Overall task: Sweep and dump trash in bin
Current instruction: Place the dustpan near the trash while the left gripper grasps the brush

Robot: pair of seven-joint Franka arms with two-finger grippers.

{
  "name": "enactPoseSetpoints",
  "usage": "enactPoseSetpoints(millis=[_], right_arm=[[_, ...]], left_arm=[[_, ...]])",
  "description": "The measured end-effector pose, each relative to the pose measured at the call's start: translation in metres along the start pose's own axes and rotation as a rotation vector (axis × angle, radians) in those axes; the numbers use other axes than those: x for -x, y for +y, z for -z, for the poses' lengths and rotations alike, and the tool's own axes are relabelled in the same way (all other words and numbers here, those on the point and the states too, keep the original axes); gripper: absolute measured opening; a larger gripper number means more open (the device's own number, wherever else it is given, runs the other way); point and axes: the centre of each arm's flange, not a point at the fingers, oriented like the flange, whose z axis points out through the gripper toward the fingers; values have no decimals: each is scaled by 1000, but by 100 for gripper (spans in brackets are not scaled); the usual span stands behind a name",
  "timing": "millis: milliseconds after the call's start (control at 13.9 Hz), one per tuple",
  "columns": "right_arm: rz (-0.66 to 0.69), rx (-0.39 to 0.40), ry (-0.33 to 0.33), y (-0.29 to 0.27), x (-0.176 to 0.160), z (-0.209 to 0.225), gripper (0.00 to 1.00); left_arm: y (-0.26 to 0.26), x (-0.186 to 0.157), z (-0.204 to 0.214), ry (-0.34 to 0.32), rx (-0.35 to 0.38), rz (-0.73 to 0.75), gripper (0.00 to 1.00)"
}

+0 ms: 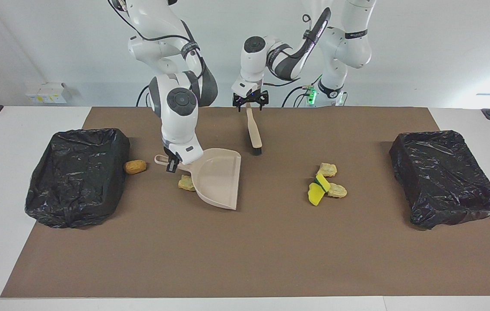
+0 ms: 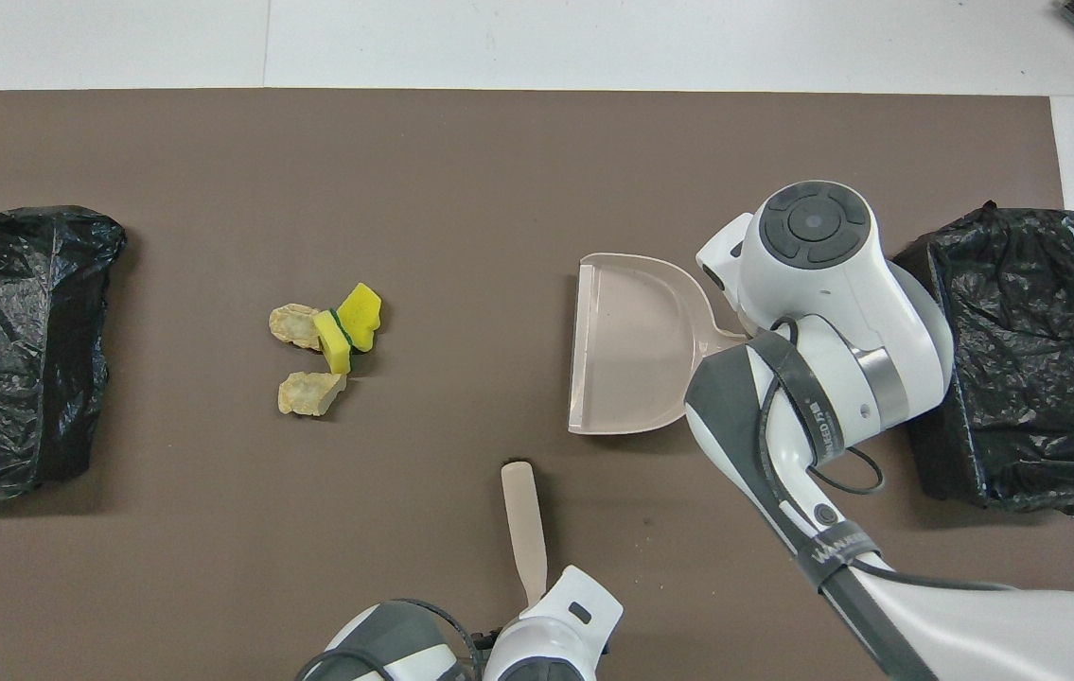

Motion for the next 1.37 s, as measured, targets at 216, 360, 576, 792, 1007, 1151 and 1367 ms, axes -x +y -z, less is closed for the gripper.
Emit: enactPoseSetpoints(millis=[216,360,576,792,1007,1151,1367], right_arm=[[3,0,-1,-1,-1,0,31],[4,0,-2,-1,-1,0,31],[5,0,-3,-2,-1,0,31],[6,4,-1,-2,-2,0,31],[22,23,-1,-4,-10,4,31],[46,45,-15,-7,-20,8,31],[99,78,-41,-17,-42,17,31]], left_arm=[[0,-1,0,0,0,1,52],[0,-1,0,0,0,1,27],[0,-4,3,1,4,6,26],[-8,-26,29,-15,-15,26,26],[-37,-74,67,-2,-13,49,26],[-68,-101,89,-1,-19,53,26],[-129,-148,133,6,-30,31,26]])
